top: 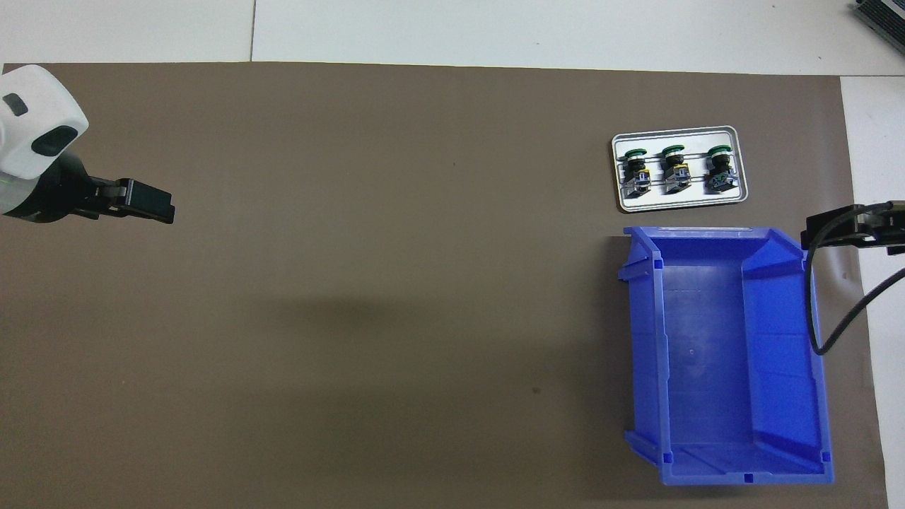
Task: Place and press button with both arms
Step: 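Reach the right gripper toward the metal tray of green buttons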
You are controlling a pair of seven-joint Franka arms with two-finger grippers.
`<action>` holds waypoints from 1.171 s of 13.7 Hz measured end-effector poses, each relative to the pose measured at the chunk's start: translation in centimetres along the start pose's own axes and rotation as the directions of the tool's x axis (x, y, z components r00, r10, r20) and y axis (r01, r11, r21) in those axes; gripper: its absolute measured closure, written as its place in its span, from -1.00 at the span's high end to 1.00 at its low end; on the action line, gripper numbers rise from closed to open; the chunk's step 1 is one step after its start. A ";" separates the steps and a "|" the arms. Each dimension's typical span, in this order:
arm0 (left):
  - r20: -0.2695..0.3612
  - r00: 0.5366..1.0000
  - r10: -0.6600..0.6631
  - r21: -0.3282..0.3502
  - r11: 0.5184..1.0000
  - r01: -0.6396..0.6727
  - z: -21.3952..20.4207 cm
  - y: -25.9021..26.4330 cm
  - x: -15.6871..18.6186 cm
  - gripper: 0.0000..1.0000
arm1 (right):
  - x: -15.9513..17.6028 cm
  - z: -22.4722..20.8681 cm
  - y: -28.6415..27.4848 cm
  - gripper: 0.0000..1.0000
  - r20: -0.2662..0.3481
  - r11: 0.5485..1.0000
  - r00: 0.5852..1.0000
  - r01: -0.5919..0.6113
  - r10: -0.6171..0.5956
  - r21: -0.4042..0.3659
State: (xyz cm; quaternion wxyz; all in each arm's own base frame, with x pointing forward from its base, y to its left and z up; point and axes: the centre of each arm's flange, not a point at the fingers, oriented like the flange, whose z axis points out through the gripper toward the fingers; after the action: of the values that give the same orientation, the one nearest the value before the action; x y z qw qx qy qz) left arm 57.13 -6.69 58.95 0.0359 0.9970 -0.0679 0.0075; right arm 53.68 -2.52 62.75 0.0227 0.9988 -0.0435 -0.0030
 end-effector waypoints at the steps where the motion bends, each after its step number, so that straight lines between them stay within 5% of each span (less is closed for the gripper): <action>1: 0.000 1.000 0.000 0.000 1.000 0.000 0.0 0.0 0.0 1.00 | 0.0 0.0 0.0 1.00 -0.001 1.000 1.000 0.000 0.000 0.000; 8: 0.000 1.000 0.000 0.000 1.000 0.000 0.0 0.0 0.0 1.00 | 0.4 0.2 0.2 1.00 -0.032 1.000 0.999 -0.003 0.003 0.002; 12: 0.000 1.000 0.000 0.000 1.000 0.000 0.0 0.0 0.0 1.00 | 2.4 1.7 0.0 1.00 -0.124 1.000 0.992 -0.002 0.002 0.005; 16: 0.000 1.000 0.000 0.000 1.000 0.000 0.0 0.0 0.0 1.00 | 8.5 10.2 -1.1 1.00 -0.191 1.000 0.982 0.008 -0.007 0.003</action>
State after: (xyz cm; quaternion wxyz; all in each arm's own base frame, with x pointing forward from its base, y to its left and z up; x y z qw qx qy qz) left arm 57.13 -6.69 58.95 0.0359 0.9970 -0.0679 0.0075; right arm 62.14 -2.66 52.51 0.0249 0.9947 -0.0374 0.0927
